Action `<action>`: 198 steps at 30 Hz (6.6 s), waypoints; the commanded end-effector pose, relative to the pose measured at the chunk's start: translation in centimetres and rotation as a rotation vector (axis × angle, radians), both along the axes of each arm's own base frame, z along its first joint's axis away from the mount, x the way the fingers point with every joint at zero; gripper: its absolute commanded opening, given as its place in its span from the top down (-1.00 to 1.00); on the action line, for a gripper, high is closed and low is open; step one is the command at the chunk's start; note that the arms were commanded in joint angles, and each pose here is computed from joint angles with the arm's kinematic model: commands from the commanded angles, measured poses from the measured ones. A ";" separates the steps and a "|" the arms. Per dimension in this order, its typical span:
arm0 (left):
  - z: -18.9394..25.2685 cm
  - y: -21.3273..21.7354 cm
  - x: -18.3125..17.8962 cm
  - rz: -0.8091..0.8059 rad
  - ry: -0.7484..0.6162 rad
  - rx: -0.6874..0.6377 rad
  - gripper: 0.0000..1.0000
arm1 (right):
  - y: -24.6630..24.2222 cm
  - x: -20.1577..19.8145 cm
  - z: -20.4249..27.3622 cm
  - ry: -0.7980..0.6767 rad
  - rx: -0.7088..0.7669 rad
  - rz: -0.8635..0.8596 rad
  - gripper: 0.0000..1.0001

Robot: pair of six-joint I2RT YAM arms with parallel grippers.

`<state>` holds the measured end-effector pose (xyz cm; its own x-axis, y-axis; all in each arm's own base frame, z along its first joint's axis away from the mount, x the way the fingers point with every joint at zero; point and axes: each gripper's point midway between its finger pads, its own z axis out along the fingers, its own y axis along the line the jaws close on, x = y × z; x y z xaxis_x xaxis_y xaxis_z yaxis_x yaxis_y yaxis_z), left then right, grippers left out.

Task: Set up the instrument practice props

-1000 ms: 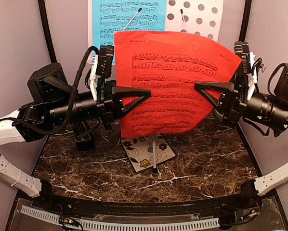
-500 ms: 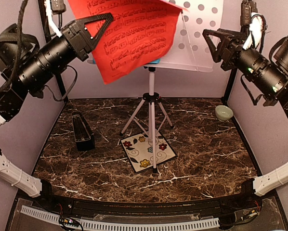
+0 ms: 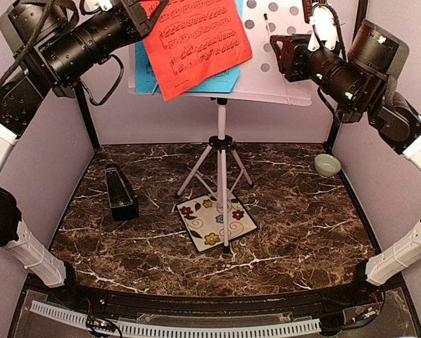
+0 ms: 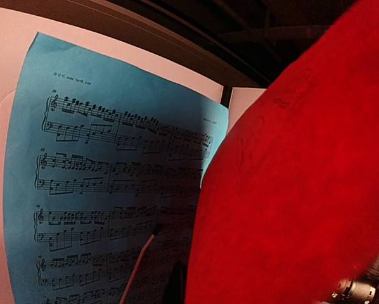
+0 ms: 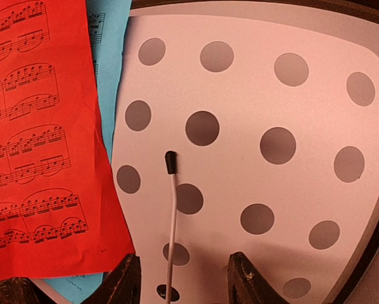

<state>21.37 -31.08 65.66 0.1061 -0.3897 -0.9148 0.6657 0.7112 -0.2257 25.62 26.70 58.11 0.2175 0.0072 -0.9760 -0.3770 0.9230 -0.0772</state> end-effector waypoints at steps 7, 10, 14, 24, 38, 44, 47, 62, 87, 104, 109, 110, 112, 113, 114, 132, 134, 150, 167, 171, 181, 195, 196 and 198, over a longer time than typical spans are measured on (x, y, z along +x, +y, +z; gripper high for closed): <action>0.1 0.2 0.7 0.025 -0.018 0.057 1.00 | 0.5 1.8 0.8 0.007 0.037 0.013 0.19; 0.1 0.0 0.9 0.021 -0.030 0.070 1.00 | 0.8 2.2 0.6 0.012 0.040 0.015 0.34; 0.3 -0.1 1.4 0.026 -0.042 0.084 1.00 | 0.7 2.4 0.7 0.010 0.058 0.017 0.60; -0.3 -0.3 3.9 0.034 -0.038 0.134 1.00 | 0.4 1.8 0.6 -0.048 0.074 0.044 1.00; -1.1 -5.1 4.7 -0.106 -0.136 0.245 1.00 | 2.4 -0.3 0.8 -0.179 0.018 0.190 1.00; -2.4 -7.3 5.4 -0.124 -0.178 0.303 1.00 | 3.0 -0.6 0.8 -0.192 0.002 0.221 1.00; -2.3 -8.3 5.2 -0.146 -0.224 0.315 1.00 | 3.2 -0.6 0.7 -0.196 -0.005 0.230 1.00; -2.4 -11.1 5.1 -0.173 -0.397 0.398 1.00 | 3.9 -1.1 0.4 -0.202 -0.007 0.274 1.00; -1.2 -11.1 4.3 -0.148 -0.538 0.442 0.60 | 4.6 -0.5 0.6 -0.194 0.012 0.272 1.00; -2.8 -8.1 3.6 -0.155 -0.385 0.377 0.38 | 3.9 0.2 0.1 -0.184 0.037 0.215 1.00; -4.0 -8.3 3.4 -0.184 -0.362 0.367 0.62 | 4.2 0.3 0.0 -0.184 0.031 0.220 1.00; -4.2 -8.4 3.5 -0.185 -0.357 0.367 0.69 | 4.2 0.3 0.0 -0.185 0.032 0.220 1.00; -4.4 -8.7 3.9 -0.174 -0.353 0.372 0.82 | 4.1 0.2 -0.1 -0.186 0.031 0.222 1.00; -4.4 -8.7 4.0 -0.169 -0.353 0.374 0.86 | 4.2 0.2 -0.2 -0.186 0.028 0.224 1.00; -4.4 -8.8 4.3 -0.159 -0.352 0.376 0.91 | 4.3 0.2 -0.2 -0.187 0.025 0.225 1.00; -4.2 -9.0 5.0 -0.130 -0.343 0.414 0.76 | 3.7 -0.3 0.2 -0.194 0.042 0.236 0.59; -3.8 -8.5 4.4 -0.143 -0.339 0.396 0.57 | 3.4 -0.5 0.3 -0.194 0.048 0.240 0.54; -10.0 -3.4 2.4 -0.115 -0.111 0.478 -0.68 | 1.7 -3.4 -2.4 -0.072 0.004 0.362 -0.59; -25.9 0.7 0.5 -0.161 0.284 0.625 -0.89 | 4.8 -6.9 -14.3 0.256 -0.107 0.649 -1.00; -29.2 1.0 0.3 -0.167 0.370 0.616 -0.91 | 5.1 -6.5 -18.0 0.335 -0.112 0.639 -1.00; -36.6 3.1 0.6 -0.135 0.582 0.576 -0.95 | 4.8 -6.4 -24.2 0.472 -0.096 0.615 -1.00; -40.5 5.9 2.3 -0.088 0.708 0.480 -0.94 | 5.4 -7.9 -22.1 0.440 -0.164 0.663 -1.00; -40.4 5.7 2.4 -0.090 0.706 0.484 -0.94 | 5.7 -7.9 -21.2 0.426 -0.174 0.668 -1.00; -40.3 5.5 2.5 -0.093 0.700 0.491 -0.93 | 6.3 -8.0 -19.0 0.391 -0.186 0.682 -1.00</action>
